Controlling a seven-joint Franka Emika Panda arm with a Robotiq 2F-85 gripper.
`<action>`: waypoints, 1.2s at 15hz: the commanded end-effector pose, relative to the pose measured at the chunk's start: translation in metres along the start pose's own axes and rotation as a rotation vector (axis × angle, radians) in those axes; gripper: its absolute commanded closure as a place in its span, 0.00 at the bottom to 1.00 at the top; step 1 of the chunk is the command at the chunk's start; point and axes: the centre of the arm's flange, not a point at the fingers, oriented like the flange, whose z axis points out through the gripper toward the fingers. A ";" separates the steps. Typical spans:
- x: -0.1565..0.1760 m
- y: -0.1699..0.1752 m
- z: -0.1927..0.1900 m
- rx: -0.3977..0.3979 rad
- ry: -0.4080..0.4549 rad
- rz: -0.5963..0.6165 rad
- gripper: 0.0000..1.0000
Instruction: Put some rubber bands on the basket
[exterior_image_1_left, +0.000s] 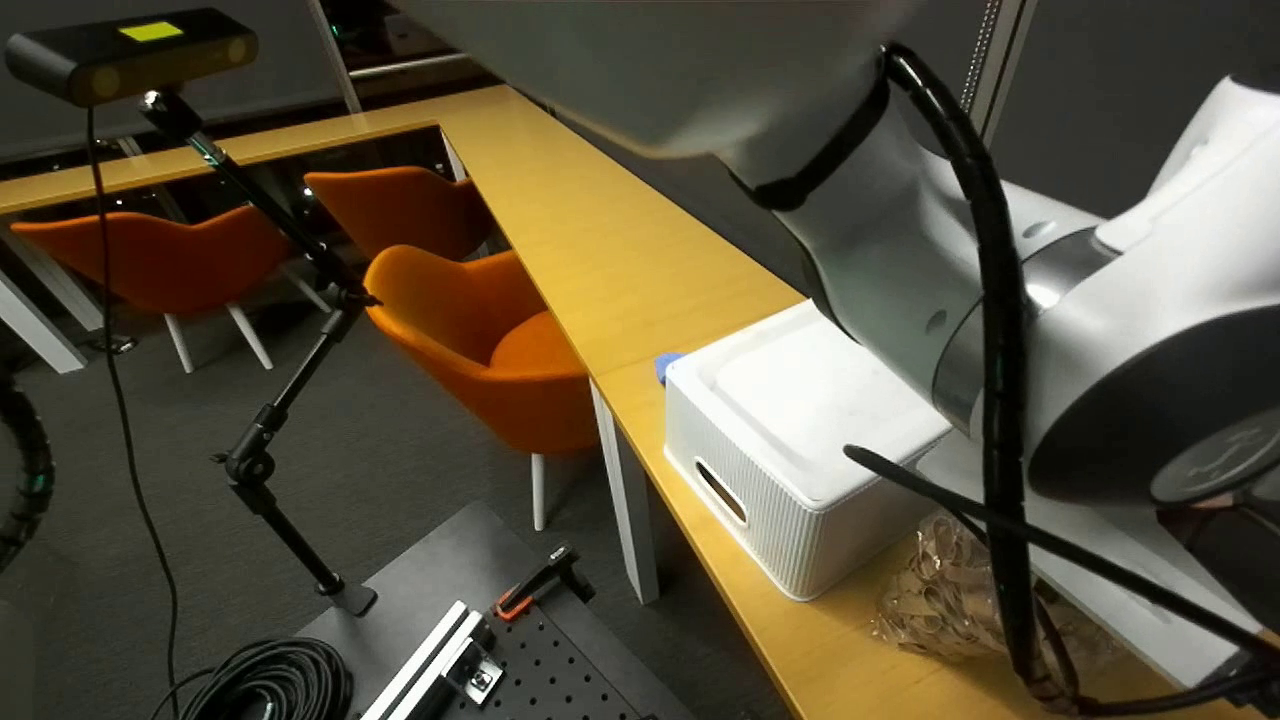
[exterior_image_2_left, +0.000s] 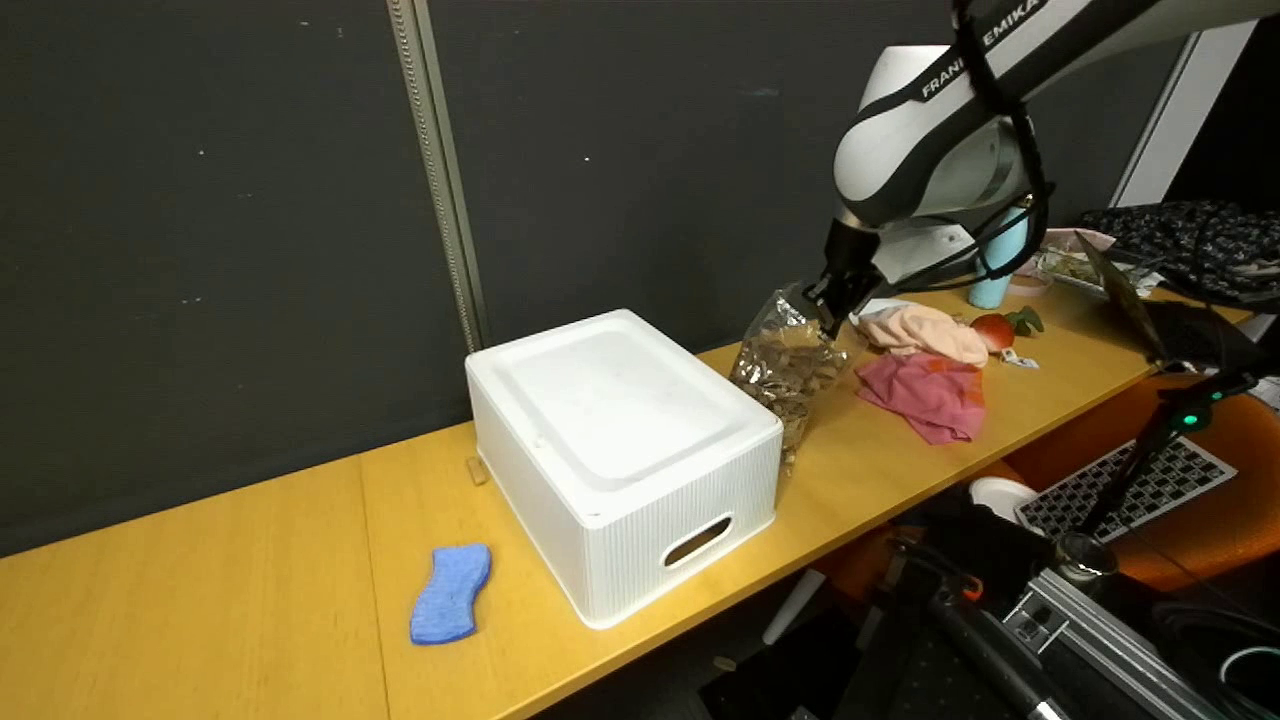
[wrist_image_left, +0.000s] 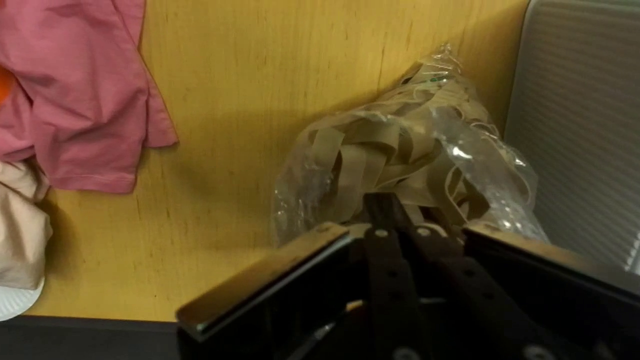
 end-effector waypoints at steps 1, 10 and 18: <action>0.013 0.001 0.025 0.026 0.008 -0.026 1.00; 0.021 -0.007 0.047 0.053 -0.005 -0.054 0.30; 0.026 -0.035 0.094 0.068 -0.051 -0.122 0.20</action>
